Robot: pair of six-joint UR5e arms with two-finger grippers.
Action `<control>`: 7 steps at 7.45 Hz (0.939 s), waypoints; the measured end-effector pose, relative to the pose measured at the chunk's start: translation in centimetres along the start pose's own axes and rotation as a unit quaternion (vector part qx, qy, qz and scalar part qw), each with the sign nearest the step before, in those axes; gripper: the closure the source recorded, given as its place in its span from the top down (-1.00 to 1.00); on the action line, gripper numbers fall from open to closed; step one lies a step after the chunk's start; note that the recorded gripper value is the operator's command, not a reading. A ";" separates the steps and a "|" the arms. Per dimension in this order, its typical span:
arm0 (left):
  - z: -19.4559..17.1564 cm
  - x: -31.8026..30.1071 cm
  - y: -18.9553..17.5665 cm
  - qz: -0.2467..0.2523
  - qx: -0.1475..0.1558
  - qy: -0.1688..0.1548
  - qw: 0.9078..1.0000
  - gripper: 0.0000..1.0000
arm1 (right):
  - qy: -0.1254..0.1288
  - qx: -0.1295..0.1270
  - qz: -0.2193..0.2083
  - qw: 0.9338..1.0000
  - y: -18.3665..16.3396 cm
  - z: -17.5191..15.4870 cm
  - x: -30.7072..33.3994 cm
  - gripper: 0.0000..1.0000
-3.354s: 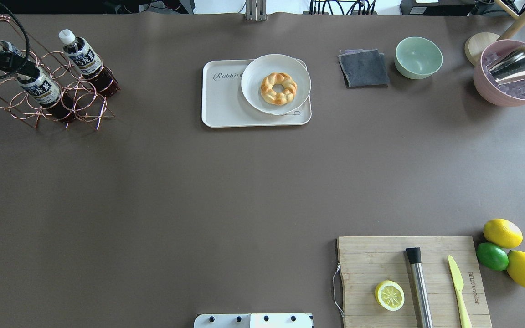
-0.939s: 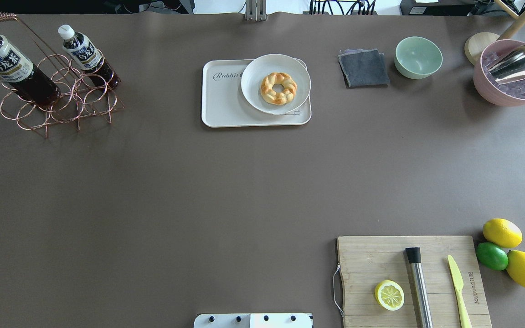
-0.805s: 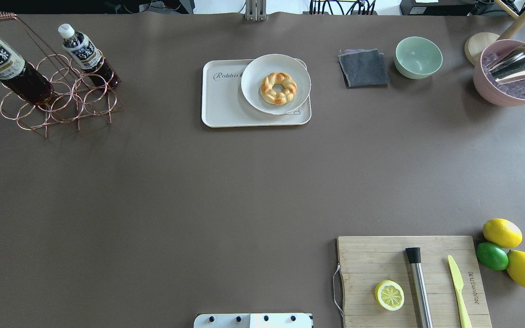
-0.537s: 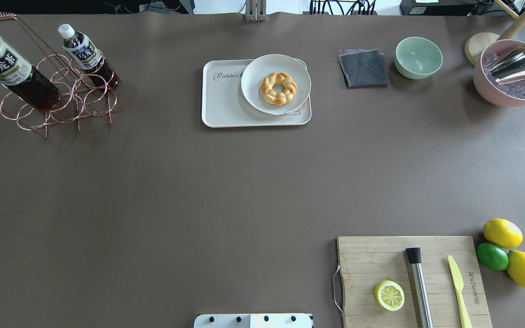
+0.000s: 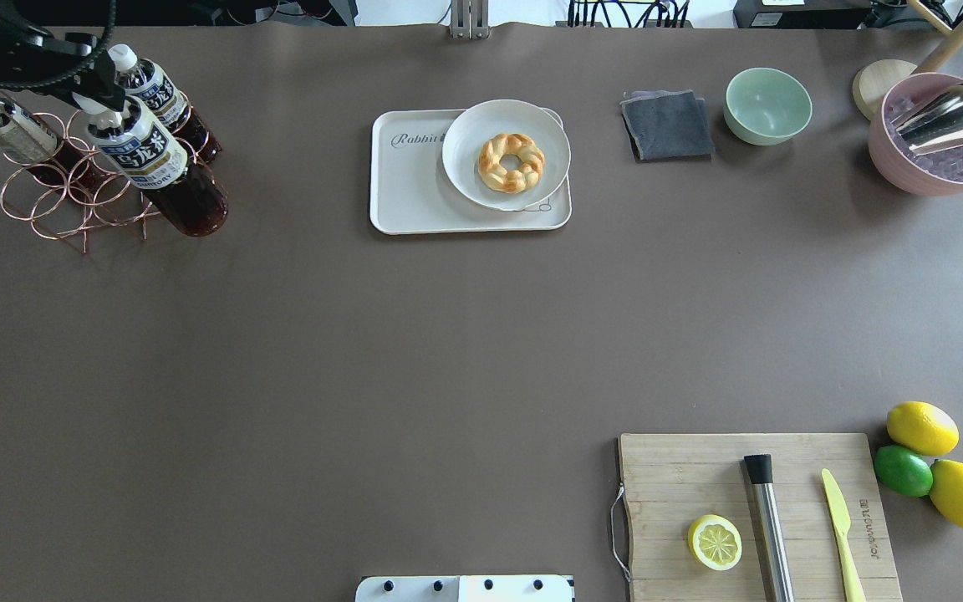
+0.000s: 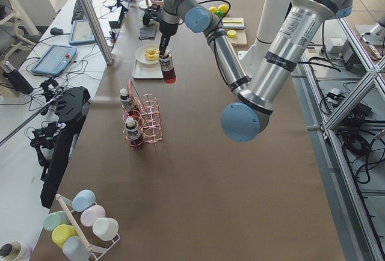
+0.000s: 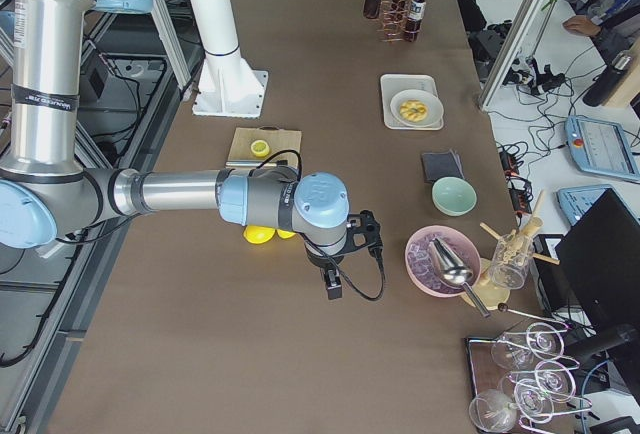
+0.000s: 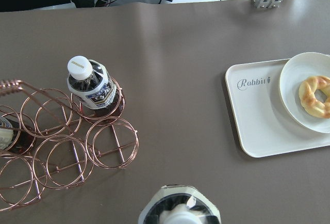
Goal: Place tea on tray
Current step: 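Lift the bottle out with the left gripper and stand it on the table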
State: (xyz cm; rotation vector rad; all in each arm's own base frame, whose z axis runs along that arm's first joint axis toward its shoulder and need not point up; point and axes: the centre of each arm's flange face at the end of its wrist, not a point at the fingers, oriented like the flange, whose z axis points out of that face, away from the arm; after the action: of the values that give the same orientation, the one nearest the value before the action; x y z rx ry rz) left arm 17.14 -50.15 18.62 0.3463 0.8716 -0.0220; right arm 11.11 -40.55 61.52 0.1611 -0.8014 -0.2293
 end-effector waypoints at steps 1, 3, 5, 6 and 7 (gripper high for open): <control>0.7 4.4 0.5 0.004 -0.002 -0.011 1.000 -1.00 | 0.000 -0.001 0.001 1.000 0.1 0.1 0.0 1.00; 3.6 14.1 4.0 -0.011 -0.010 -0.008 1.000 -1.00 | -0.001 -0.002 0.002 1.000 0.2 0.1 0.1 1.00; 7.9 24.1 8.0 -0.019 -0.022 -0.012 1.000 -1.00 | -0.002 -0.003 0.003 1.000 0.4 0.3 0.2 1.00; 10.0 27.4 10.3 -0.016 -0.027 -0.020 0.999 -1.00 | -0.002 -0.004 0.004 1.000 0.6 0.4 0.2 1.00; 11.4 29.5 12.4 -0.009 -0.030 -0.026 0.999 -1.00 | -0.003 -0.005 0.005 1.000 0.8 0.5 0.2 1.00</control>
State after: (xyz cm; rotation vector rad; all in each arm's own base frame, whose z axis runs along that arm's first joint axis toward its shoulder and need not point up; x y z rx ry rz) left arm 46.66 -38.33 6.74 0.2806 0.8215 -0.0210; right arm 11.00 -39.90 62.17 0.1476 -0.8066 -0.2250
